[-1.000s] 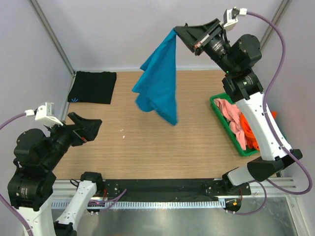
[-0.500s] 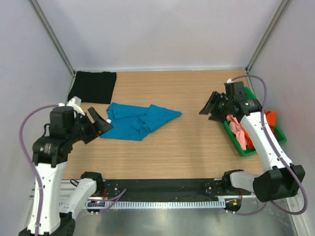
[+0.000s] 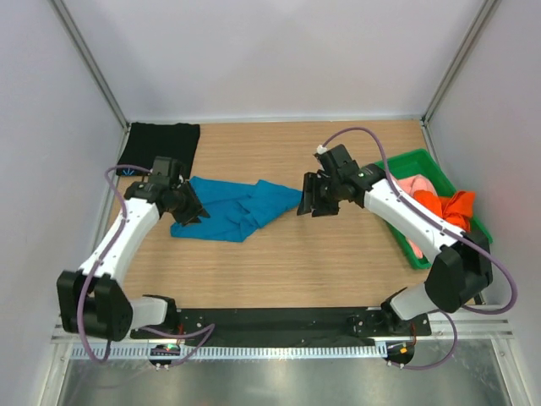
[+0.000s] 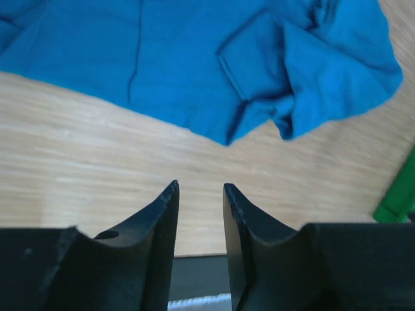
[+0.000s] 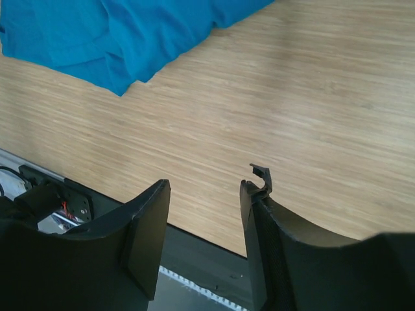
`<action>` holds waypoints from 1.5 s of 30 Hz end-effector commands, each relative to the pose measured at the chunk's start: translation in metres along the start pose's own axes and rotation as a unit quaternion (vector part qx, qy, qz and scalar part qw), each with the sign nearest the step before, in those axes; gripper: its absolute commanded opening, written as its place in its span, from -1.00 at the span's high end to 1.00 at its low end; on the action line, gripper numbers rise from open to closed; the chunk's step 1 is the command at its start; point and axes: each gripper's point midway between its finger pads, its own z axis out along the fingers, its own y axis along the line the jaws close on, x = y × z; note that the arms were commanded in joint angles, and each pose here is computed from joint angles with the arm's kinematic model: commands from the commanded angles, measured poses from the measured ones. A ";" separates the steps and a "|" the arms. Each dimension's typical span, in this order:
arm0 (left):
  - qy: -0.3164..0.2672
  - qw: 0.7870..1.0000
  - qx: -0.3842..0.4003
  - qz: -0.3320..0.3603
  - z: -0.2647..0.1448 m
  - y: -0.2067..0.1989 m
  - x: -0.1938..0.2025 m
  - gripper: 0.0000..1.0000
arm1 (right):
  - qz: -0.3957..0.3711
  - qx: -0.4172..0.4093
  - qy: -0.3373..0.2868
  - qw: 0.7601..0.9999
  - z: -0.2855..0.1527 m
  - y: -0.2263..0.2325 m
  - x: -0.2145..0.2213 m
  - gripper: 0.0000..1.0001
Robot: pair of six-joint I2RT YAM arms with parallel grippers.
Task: Fold and stack the t-shirts
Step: Move the tshirt to the center of the board, then flatten the tshirt out
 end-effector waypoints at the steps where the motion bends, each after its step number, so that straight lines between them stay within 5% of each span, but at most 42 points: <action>1: -0.054 0.998 -0.008 0.029 0.036 -0.004 -0.036 0.34 | -0.019 -0.021 -0.048 0.998 -0.007 0.024 -0.032 -0.06; 12: 0.027 0.996 -0.088 0.010 0.119 0.034 -0.047 0.42 | -0.043 0.018 -0.049 0.998 -0.017 0.002 -0.020 -0.03; 33: 0.051 0.996 -0.071 0.005 0.131 0.049 -0.016 0.53 | -0.017 0.006 -0.036 0.999 -0.006 -0.002 -0.004 -0.01; 41: 0.036 0.997 -0.061 0.008 0.125 0.044 -0.022 0.99 | -0.007 0.008 -0.030 0.999 -0.005 -0.006 0.003 0.06; 45: 0.030 0.998 -0.051 0.010 0.117 0.039 -0.023 1.00 | -0.003 0.005 -0.027 1.000 -0.004 -0.005 0.005 0.09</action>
